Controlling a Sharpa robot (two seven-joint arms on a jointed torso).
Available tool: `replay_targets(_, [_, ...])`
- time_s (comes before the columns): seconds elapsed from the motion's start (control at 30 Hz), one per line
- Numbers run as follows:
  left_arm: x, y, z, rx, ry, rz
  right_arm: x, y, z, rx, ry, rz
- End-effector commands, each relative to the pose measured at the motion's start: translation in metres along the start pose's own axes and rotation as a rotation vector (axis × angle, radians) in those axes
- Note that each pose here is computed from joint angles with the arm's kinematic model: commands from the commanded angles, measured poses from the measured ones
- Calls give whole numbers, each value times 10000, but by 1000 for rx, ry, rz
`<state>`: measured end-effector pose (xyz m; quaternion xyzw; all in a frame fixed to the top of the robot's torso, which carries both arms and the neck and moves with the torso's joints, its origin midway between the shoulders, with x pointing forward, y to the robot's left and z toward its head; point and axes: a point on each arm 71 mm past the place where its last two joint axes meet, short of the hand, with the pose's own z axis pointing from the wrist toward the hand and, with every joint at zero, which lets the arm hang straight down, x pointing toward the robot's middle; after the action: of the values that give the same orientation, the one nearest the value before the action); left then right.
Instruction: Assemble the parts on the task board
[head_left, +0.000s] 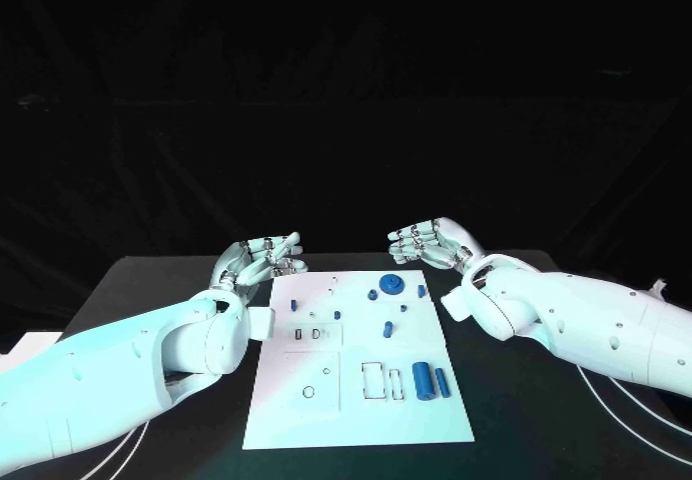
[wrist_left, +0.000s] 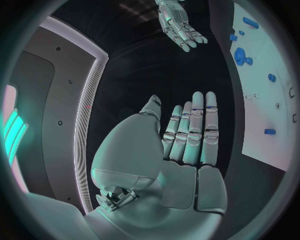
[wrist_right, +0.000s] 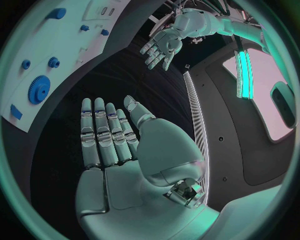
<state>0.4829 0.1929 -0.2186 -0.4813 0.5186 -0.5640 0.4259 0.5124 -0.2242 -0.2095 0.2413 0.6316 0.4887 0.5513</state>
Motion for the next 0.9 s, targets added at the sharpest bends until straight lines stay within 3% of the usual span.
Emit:
replay_targets(0.03, [31,-41,-44,5,41,-23,-14,69,8,-52,7,-165])
replay_targets(0.23, [54,-104,-147,-12,75,-46,-71,121,32,-77,47,-317])
replay_targets(0.5, [179,-170,-285,-46,131,-114,-36,168,76,-51,134,-526])
replay_targets(0.9, [312,-218,-411,-75,192,-179,-64,306,148,-57,108,-700])
